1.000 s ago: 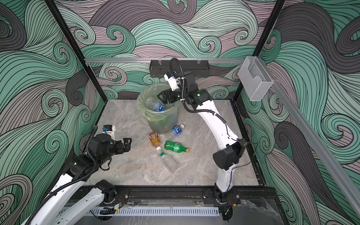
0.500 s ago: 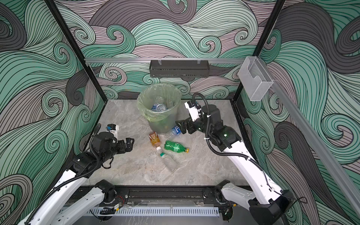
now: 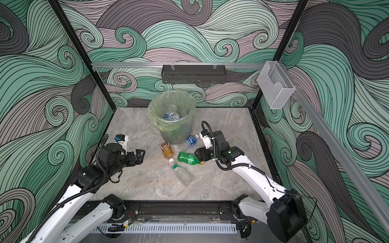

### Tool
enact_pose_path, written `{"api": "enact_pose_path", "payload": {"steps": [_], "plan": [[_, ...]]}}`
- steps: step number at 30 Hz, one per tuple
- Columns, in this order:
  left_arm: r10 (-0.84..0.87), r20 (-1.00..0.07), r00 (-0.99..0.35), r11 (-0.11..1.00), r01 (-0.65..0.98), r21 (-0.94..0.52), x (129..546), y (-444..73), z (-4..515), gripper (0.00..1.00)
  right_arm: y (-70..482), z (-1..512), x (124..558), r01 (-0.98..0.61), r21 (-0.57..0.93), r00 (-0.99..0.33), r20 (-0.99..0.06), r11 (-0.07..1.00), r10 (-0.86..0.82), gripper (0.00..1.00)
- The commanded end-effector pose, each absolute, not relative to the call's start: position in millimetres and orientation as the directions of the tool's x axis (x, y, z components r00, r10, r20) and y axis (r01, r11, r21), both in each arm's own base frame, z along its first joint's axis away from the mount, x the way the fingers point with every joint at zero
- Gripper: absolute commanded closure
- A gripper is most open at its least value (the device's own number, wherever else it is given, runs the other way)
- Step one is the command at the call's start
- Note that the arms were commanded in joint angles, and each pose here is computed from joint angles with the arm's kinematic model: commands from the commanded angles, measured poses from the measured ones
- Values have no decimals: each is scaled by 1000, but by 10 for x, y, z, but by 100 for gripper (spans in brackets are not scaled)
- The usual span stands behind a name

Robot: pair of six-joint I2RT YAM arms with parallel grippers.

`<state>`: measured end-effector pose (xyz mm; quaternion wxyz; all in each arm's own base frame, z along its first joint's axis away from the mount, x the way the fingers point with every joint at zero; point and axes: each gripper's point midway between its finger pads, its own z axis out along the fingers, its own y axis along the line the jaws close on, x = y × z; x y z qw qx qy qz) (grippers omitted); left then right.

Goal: Throw the plastic bottles in the bin
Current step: 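Lower the right gripper onto the green soda bottle and close on it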

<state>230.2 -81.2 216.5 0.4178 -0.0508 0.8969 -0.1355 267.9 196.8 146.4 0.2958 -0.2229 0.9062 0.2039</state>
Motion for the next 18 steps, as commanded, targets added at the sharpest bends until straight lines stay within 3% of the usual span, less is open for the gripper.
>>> {"api": "enact_pose_path", "payload": {"steps": [1,9,18], "plan": [[-225,-733,-642,952,13,-305,2284,-802,2148,3,2132,1415,2714,-543,286,-719,-645,790,-260,19],[-225,-722,-654,953,6,-303,2264,-798,2096,4,2353,1127,2785,-559,306,-730,-624,771,-281,18],[-229,-717,-658,953,-1,-304,2270,-797,2048,4,2462,841,2857,-576,229,-715,-606,785,-347,15]]}}
